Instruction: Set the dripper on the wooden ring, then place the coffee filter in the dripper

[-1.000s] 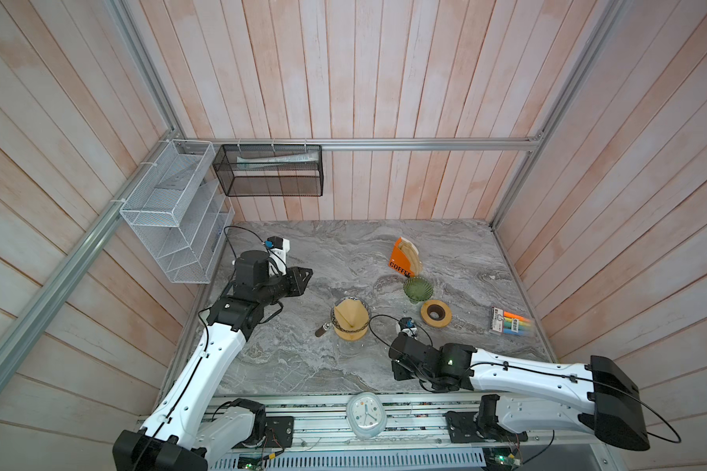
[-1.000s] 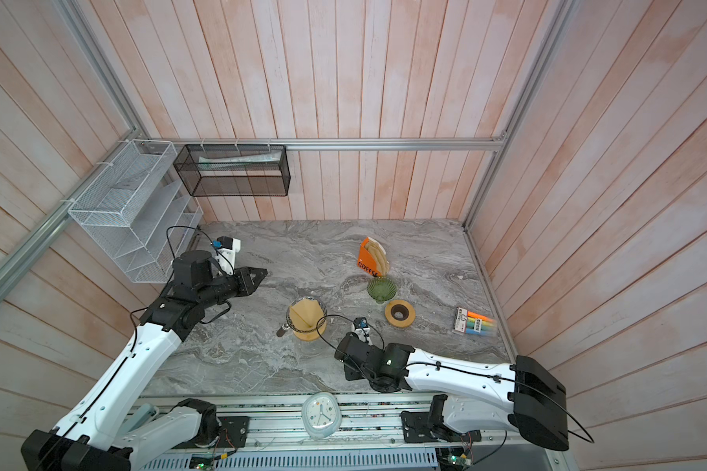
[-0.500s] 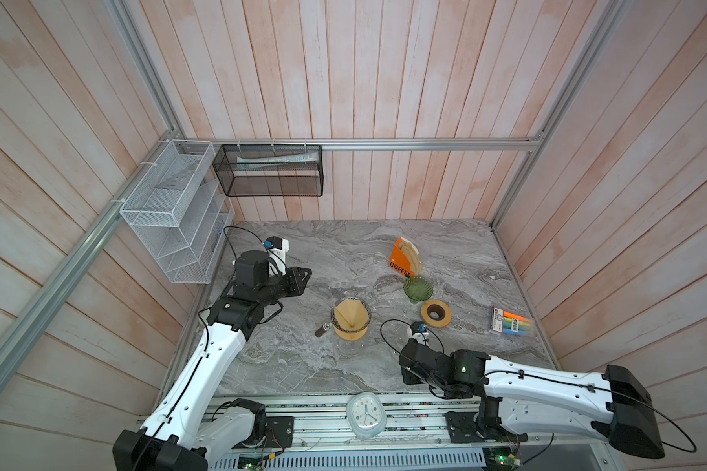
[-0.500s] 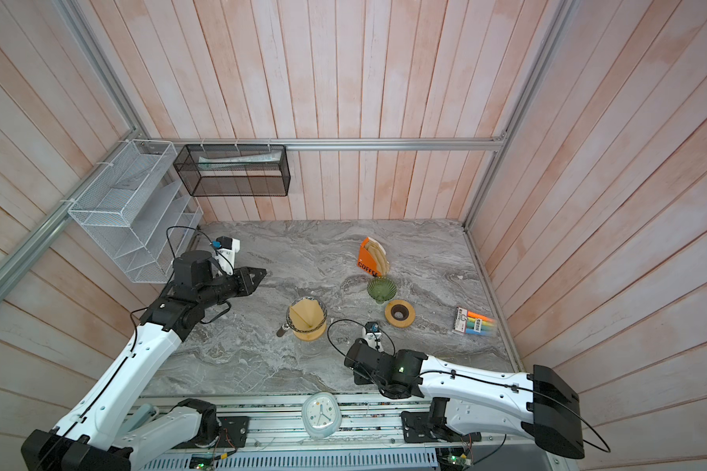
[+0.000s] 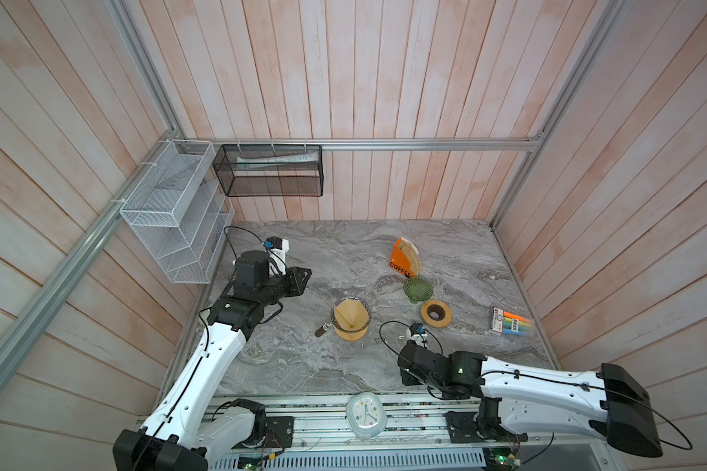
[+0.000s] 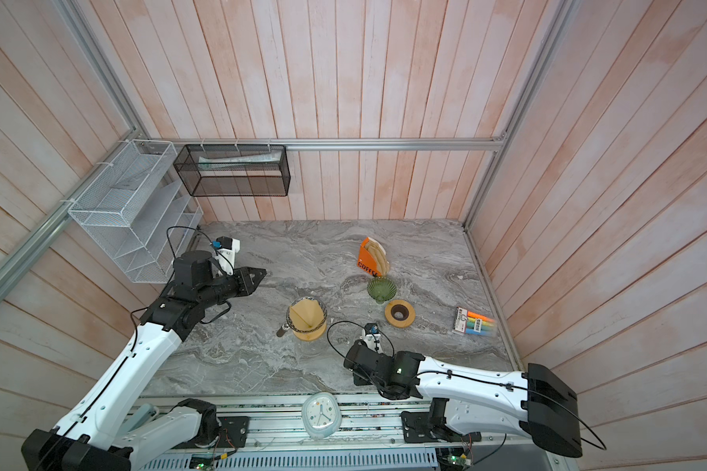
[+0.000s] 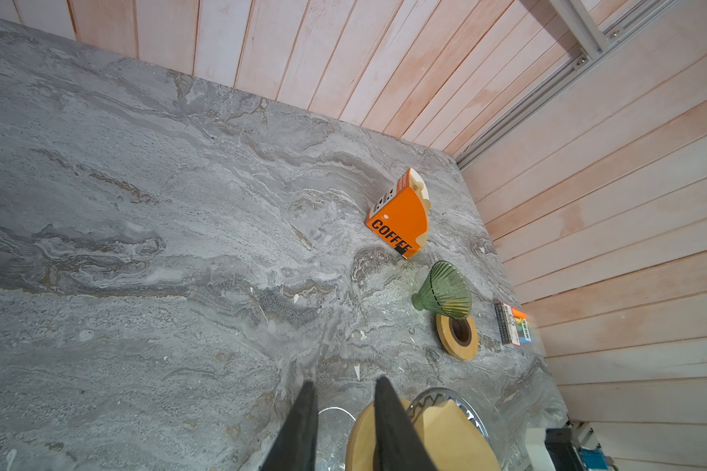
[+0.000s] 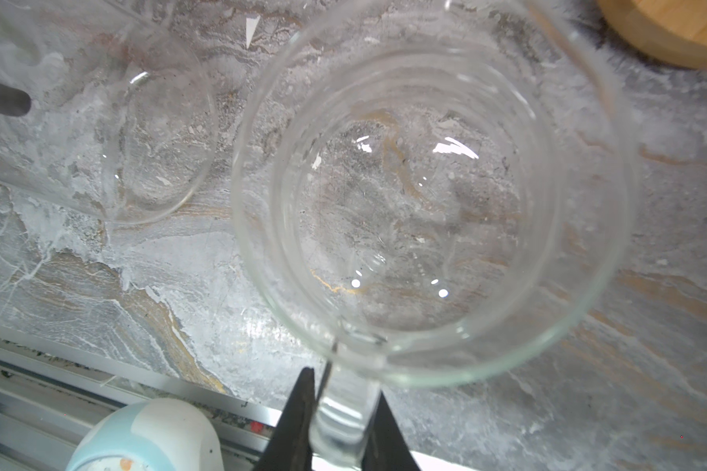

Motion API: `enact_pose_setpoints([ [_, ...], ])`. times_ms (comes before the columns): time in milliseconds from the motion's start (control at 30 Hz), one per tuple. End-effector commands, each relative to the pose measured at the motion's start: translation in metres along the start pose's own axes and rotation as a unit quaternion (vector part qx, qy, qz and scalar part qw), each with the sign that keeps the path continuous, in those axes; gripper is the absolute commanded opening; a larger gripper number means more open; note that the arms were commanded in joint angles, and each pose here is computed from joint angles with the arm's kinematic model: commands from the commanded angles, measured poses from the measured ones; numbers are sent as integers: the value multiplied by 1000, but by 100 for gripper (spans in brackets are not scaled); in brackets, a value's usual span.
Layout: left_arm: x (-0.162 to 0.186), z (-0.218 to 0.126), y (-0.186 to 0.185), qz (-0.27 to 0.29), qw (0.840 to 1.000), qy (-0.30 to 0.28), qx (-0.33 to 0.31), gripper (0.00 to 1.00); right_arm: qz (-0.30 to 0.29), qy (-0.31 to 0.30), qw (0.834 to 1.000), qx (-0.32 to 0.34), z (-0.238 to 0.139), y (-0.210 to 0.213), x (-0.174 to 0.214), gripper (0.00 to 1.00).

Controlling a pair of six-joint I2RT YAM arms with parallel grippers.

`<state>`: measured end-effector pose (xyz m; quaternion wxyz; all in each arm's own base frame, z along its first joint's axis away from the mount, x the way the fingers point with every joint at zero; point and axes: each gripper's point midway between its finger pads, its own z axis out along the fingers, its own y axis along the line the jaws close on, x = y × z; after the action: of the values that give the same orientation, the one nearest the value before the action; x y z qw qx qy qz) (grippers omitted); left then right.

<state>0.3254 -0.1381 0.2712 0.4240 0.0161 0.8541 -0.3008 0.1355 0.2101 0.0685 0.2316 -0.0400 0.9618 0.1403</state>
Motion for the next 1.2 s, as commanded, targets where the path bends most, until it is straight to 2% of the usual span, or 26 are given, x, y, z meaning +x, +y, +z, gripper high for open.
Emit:
enact_pose_setpoints([
  [0,-1,-1,2,9,1000,-1,-7,28,2,11,1000,21,2,-12,8,26],
  [133,1,0,3,9,1000,2,-9,28,8,6,1000,23,2,-14,8,32],
  [500,-1,-2,2,11,1000,-1,-6,28,22,12,998,49,-8,-26,8,32],
  [900,-2,4,1,8,1000,1,1,28,53,-21,998,42,-25,-40,-1,34],
  [1167,-4,5,-1,6,1000,1,5,28,64,-14,996,54,-24,-54,-3,34],
])
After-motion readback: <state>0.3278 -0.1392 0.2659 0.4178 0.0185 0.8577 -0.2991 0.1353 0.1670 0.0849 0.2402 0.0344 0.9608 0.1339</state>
